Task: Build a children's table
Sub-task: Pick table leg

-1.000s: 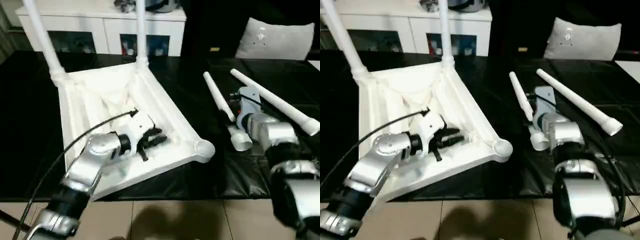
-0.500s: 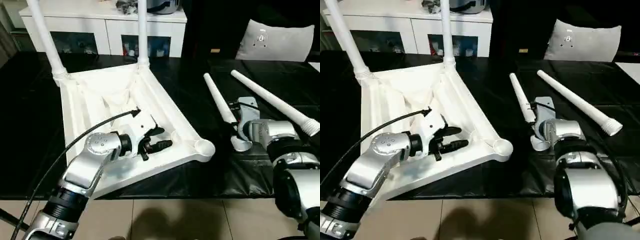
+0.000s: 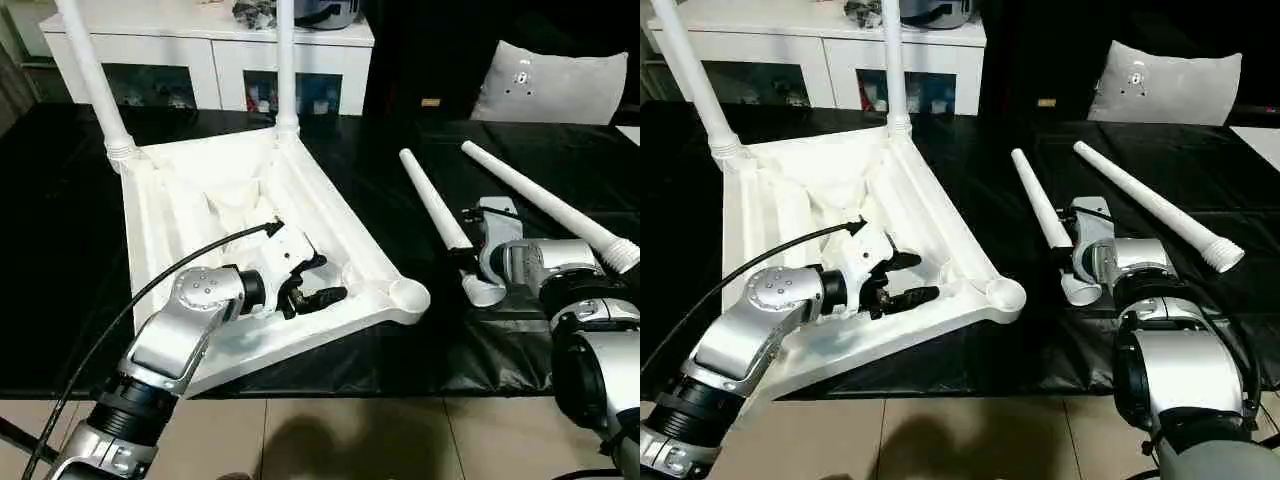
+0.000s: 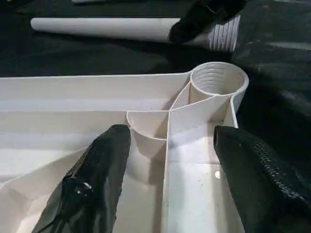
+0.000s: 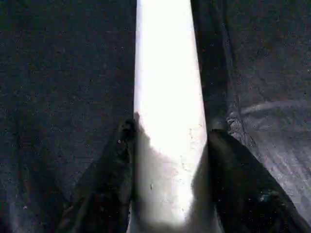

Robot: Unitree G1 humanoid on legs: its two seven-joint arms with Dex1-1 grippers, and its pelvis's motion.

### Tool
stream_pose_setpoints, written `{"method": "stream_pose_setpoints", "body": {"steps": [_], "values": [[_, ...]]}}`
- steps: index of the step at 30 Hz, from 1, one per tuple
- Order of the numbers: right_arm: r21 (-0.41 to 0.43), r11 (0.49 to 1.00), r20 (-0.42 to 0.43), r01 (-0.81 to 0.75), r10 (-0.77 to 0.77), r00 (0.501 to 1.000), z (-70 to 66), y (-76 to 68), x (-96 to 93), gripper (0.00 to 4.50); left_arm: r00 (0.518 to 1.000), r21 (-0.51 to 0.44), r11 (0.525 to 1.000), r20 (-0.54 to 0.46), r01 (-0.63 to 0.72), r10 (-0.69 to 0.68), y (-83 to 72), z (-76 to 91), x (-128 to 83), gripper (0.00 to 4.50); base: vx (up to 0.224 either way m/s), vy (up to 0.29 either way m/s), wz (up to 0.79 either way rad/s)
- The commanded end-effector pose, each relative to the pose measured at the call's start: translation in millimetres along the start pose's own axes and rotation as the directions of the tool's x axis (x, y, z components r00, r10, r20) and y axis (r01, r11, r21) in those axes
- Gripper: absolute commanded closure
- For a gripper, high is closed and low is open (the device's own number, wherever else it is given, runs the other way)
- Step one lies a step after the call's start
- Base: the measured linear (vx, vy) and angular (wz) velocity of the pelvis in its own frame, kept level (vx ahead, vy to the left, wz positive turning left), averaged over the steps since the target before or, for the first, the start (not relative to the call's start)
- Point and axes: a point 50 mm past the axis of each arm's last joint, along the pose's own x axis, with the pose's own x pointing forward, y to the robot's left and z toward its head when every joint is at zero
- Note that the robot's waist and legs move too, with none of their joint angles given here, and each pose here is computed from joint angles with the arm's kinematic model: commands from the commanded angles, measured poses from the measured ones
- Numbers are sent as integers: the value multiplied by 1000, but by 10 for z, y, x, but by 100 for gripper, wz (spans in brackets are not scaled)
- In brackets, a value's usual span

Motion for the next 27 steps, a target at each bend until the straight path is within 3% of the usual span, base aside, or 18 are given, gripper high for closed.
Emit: {"method": "stream_pose_setpoints", "body": {"steps": [1,11,14,16,18,19,20,21,22,23,24,25,27], "values": [[6,1000,-51,-2,2,999,-89,-12,18,264,1000,10,1000,0,1,-1,-17,25,16,137,0,0,0],[54,999,-43,6,-3,999,-159,-46,34,265,996,-17,997,33,-82,82,-6,80,130,137,0,0,0],[82,997,-16,6,-5,1000,-145,-62,30,265,995,-9,996,44,-87,87,-5,94,144,137,0,0,0],[107,994,65,-2,-5,998,-75,-93,12,265,993,2,995,66,-101,100,5,112,150,137,0,0,0],[123,992,86,2,-13,996,-53,-114,0,265,992,21,994,60,-109,107,10,112,150,137,0,0,0],[150,989,163,-10,-15,986,7,-133,-18,265,991,22,992,65,-122,121,15,112,150,137,0,0,0],[190,981,296,-35,-23,955,105,-170,-62,265,988,18,991,77,-136,134,19,119,152,137,0,0,0],[193,980,308,-38,-24,951,114,-174,-67,265,988,18,991,79,-136,135,19,120,152,137,0,0,0],[201,978,375,-51,-29,927,160,-191,-95,265,986,12,990,91,-141,139,22,133,153,137,0,0,0],[214,967,509,-136,8,861,245,-198,-175,265,978,-13,987,134,-162,162,51,198,154,137,0,0,0],[220,955,561,-196,40,826,281,-180,-214,265,971,-30,984,159,-177,180,76,243,155,137,0,0,0],[220,955,561,-196,40,826,281,-180,-214,265,971,-30,984,159,-177,180,76,243,155,137,0,0,0],[224,874,676,-432,180,715,370,-32,-314,265,949,-96,974,222,-207,224,155,365,167,137,0,0,0]]}}
